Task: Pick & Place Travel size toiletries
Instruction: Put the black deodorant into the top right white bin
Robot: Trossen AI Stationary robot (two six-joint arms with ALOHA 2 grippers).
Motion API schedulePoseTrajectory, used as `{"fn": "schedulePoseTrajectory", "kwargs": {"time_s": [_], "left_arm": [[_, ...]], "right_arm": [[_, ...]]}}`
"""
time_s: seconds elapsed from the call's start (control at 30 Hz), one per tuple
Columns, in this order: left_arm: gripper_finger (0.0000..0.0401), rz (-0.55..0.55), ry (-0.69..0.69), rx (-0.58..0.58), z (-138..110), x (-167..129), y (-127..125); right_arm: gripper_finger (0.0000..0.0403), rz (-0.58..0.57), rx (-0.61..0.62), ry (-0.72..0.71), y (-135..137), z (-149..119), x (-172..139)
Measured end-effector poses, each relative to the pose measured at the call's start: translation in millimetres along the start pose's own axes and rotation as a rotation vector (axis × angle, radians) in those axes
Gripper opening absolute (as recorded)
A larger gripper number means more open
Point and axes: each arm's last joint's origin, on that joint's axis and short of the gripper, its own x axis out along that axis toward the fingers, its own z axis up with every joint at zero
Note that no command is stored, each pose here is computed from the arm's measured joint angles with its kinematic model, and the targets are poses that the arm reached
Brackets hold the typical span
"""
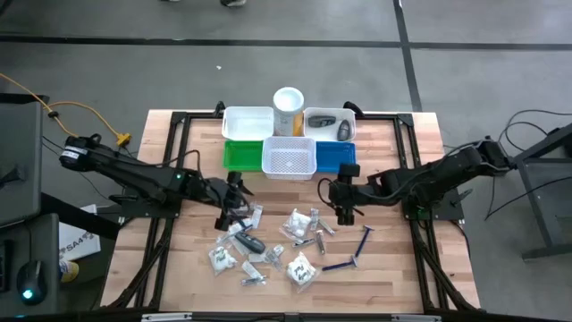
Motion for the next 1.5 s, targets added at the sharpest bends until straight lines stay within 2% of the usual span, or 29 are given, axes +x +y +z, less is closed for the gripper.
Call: {"fn": "schedulePoseTrajectory", "kwargs": {"time_s": [0.17, 0.47, 0.77, 1.03, 1.27, 1.37, 1.5], "left_arm": [[0.0349, -0.054, 0.086, 0.045, -8, 18, -9], [0.0349, -0.199, 0.124, -0.007, -14, 46, -18], [0.0349, -0.322, 0.113, 0.068, -13, 61, -53], [0.0349, -0.256, 0.160, 0.214, 0, 77, -81], [0.0345, -0.231, 0.251, 0.233, -9, 92, -86], [0.0325, -0.227, 0.245, 0.231, -9, 93, -87], [0.0272, -0.229, 0.244, 0.227, -8, 93, -87]], "right_arm": [[0.0297, -0.004, -0.021, -0.009, 6, -1, -3], [0.0297, 0.000, -0.034, 0.000, 8, -2, -3], [0.0297, 0.003, -0.050, 0.043, 8, -6, -4], [0.0297, 0.008, -0.045, 0.048, 8, -7, -4], [0.0297, 0.032, -0.028, 0.053, 9, -7, -4], [0.0297, 0.031, -0.029, 0.059, 9, -8, -4], [0.0297, 0.029, -0.027, 0.068, 8, -9, -4]]}}
